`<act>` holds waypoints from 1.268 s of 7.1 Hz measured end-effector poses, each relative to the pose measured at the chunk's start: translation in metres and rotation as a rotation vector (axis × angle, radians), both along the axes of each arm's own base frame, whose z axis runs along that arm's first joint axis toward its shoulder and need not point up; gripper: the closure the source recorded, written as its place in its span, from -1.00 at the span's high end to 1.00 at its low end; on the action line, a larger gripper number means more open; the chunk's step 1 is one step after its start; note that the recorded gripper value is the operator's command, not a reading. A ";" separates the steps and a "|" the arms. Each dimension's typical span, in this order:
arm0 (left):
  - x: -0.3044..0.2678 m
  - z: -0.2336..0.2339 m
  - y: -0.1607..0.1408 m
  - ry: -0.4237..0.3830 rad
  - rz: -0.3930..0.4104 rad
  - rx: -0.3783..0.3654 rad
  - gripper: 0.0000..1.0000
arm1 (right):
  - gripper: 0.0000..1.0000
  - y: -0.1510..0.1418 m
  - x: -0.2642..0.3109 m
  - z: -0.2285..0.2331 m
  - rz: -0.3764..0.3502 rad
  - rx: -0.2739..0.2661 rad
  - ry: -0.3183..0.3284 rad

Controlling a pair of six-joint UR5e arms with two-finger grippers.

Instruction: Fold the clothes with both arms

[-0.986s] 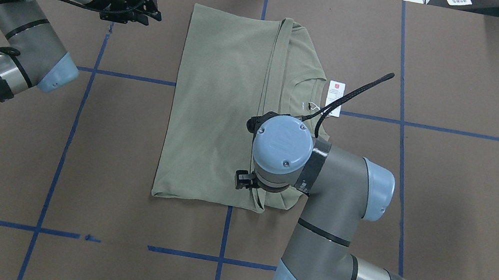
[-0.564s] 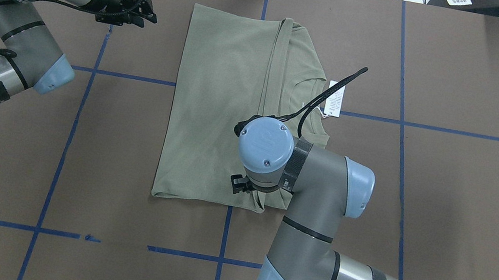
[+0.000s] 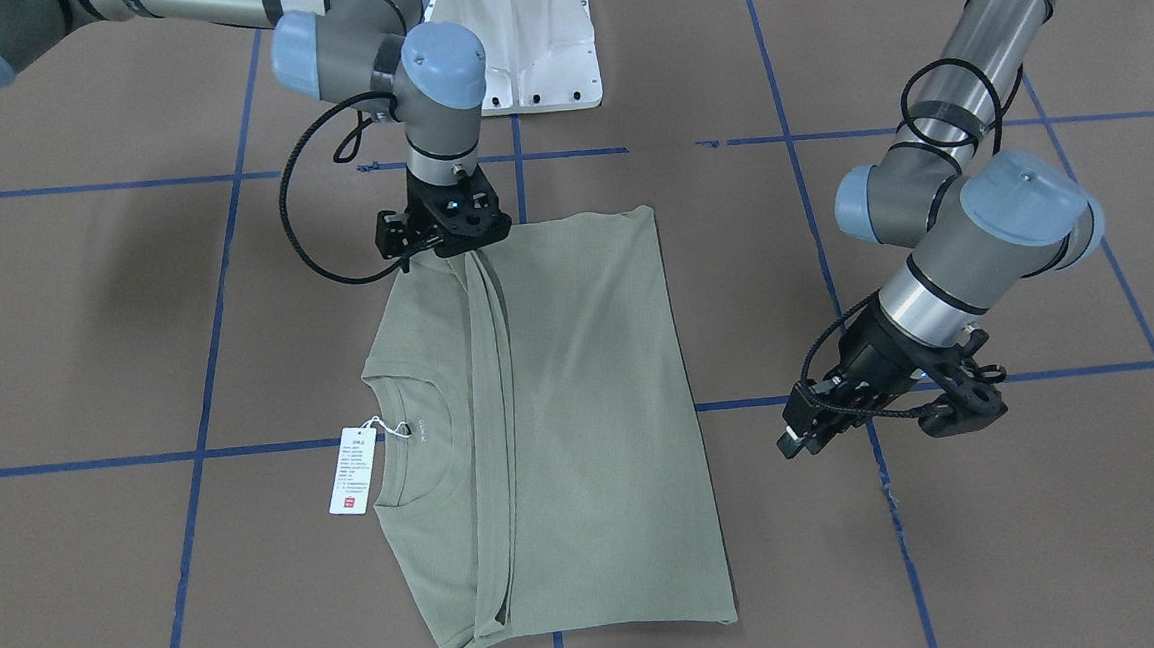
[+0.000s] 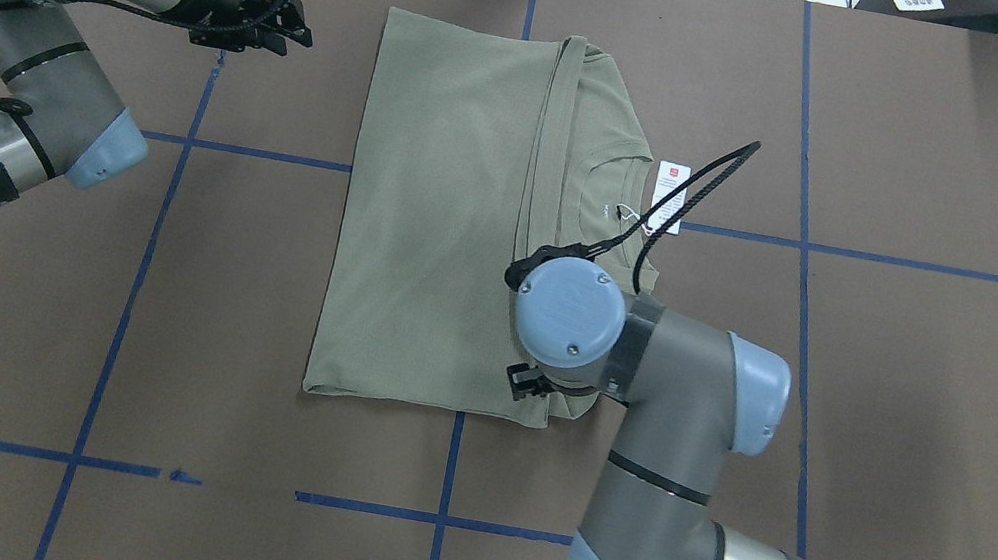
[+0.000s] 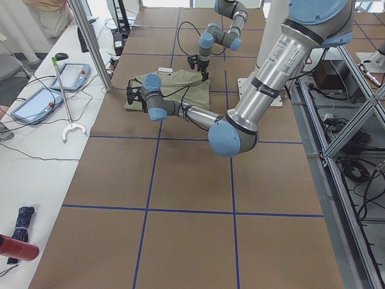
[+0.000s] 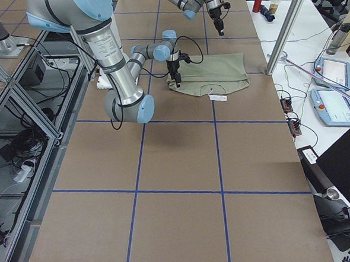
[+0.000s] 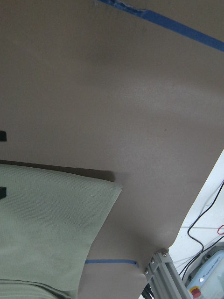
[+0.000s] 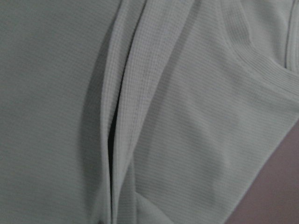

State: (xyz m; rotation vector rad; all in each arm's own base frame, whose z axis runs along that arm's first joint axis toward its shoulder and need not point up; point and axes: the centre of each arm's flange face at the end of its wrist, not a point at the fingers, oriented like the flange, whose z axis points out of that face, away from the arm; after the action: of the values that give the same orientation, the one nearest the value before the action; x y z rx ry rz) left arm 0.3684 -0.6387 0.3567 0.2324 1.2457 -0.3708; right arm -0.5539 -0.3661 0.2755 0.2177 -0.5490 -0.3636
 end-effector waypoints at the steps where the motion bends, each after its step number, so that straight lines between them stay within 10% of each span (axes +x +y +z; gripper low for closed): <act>1: 0.000 -0.002 0.000 0.003 0.000 0.001 -0.13 | 1.00 0.010 0.049 0.030 -0.020 0.024 0.018; 4: -0.003 -0.014 0.004 0.023 0.002 0.012 -0.13 | 1.00 0.016 0.076 0.049 -0.026 0.053 0.045; 9: -0.013 -0.015 0.015 0.035 0.001 0.026 -0.13 | 1.00 -0.072 -0.041 -0.050 0.114 0.022 -0.021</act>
State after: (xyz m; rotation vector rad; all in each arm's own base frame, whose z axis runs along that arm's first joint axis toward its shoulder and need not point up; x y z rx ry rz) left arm 0.3552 -0.6232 0.3412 0.2485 1.2854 -0.3593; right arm -0.5948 -0.4383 0.2256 0.2726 -0.5513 -0.2571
